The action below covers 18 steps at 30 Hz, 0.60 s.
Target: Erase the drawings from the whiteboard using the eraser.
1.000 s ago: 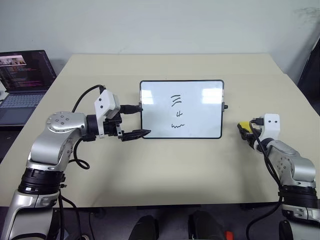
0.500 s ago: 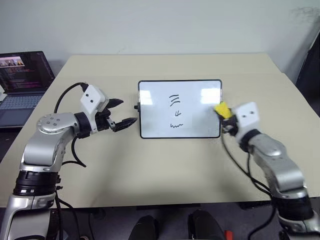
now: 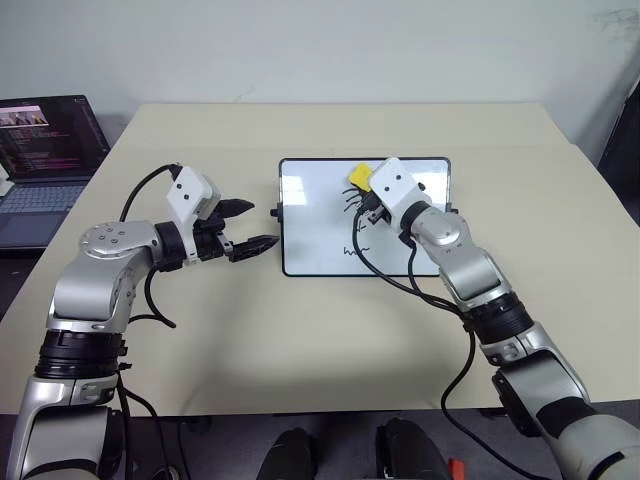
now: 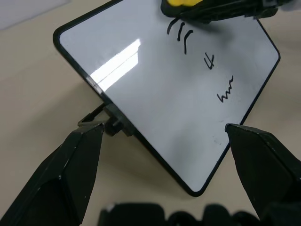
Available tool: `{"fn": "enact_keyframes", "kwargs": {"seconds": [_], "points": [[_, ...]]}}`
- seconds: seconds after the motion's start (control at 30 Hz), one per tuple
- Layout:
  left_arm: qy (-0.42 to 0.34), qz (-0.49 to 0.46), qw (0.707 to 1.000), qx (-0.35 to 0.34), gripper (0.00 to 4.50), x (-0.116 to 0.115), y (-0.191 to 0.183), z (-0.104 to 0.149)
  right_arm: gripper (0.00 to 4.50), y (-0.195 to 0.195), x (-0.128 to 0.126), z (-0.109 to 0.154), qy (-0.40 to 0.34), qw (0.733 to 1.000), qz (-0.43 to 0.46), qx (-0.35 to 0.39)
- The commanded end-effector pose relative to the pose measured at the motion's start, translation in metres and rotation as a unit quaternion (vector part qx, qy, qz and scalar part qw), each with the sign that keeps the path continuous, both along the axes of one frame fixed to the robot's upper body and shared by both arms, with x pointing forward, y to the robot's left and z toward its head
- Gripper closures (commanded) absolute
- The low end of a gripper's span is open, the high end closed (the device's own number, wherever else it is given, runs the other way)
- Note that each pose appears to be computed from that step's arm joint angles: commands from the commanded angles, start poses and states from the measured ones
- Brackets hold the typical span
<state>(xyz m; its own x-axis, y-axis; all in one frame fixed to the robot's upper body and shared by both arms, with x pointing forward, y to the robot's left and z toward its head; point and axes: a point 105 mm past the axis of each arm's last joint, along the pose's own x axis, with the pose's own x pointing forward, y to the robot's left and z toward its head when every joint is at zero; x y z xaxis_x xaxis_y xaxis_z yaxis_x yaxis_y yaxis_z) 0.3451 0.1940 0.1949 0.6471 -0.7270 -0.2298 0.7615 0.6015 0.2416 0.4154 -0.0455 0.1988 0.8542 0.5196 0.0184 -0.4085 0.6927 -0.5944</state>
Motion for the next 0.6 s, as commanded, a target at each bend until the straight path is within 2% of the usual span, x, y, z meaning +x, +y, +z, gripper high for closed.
{"fn": "enact_keyframes", "kwargs": {"seconds": [0.03, 0.3, 0.47, 0.53, 0.6], "points": [[-0.032, -0.008, 0.999, 0.003, 0.0, -0.004, 0.0, 0.015, 3.11, 0.008, 0.001, -0.005, -0.011, 1.0, 0.02, -0.015], [-0.036, -0.005, 0.999, 0.003, 0.0, -0.004, 0.0, 0.017, 3.11, 0.038, -0.008, -0.054, 0.025, 0.996, 0.072, -0.053], [-0.037, -0.004, 0.999, 0.004, 0.0, -0.004, 0.0, 0.017, 3.12, 0.048, -0.011, -0.061, 0.028, 0.994, 0.089, -0.063], [-0.037, -0.003, 0.999, 0.003, 0.0, -0.004, 0.0, 0.017, 3.12, 0.049, -0.01, -0.057, 0.02, 0.994, 0.089, -0.058], [-0.036, 0.001, 0.999, 0.002, 0.0, -0.004, 0.003, 0.017, 3.12, 0.048, -0.009, -0.042, -0.001, 0.995, 0.086, -0.041]]}}
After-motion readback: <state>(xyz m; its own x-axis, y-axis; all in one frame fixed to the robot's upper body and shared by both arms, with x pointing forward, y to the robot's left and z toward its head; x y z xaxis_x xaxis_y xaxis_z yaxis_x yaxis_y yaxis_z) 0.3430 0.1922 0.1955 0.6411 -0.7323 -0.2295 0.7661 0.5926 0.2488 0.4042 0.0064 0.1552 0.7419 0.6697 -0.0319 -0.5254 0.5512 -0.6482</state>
